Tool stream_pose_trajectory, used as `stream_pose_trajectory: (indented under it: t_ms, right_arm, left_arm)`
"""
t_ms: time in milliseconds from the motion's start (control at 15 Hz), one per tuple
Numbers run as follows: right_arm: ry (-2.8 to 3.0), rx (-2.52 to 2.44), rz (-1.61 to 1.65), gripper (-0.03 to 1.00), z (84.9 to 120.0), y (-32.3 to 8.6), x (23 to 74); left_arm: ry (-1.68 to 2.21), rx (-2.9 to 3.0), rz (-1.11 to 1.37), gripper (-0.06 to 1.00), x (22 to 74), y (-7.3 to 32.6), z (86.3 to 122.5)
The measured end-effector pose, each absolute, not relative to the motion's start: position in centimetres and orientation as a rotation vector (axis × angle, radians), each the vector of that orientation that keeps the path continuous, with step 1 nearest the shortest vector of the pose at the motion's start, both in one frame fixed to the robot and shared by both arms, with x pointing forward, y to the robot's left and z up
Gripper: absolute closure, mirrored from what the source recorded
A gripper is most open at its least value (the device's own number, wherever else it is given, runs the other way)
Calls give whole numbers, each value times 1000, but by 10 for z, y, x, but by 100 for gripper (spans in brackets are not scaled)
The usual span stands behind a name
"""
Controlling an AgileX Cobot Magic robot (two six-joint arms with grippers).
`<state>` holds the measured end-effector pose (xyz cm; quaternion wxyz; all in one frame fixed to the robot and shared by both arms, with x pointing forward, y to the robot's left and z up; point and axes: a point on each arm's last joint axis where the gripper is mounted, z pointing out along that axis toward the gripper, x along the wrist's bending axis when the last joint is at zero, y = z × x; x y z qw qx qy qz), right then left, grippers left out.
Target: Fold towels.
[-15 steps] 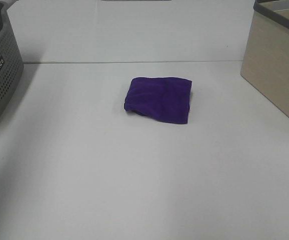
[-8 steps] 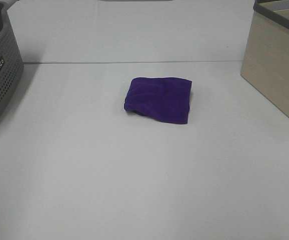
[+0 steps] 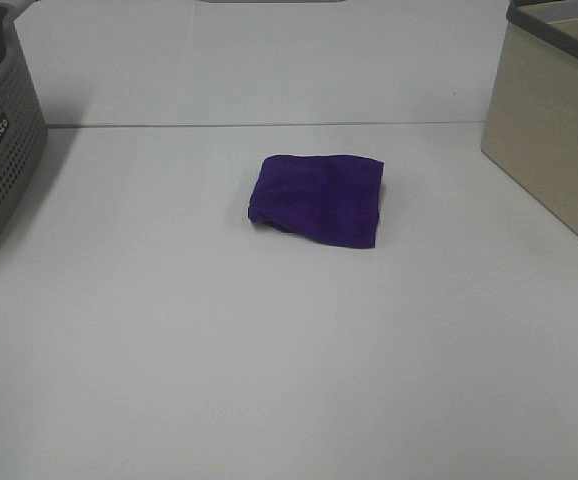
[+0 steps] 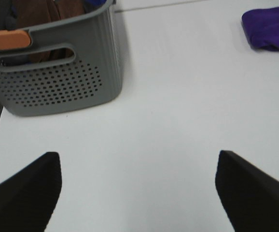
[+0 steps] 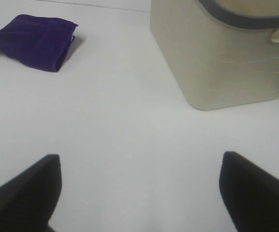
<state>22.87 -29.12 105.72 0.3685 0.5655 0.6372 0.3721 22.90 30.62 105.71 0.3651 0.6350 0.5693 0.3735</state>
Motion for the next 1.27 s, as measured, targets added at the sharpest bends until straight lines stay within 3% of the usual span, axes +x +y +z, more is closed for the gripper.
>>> stream_pose_trajectory:
  t_ms: [1267]
  right_arm:
    - [1635,1452,967,10,1053,-291,232]
  left_arm:
    - [1520,1564,1000,15,232,303,1055]
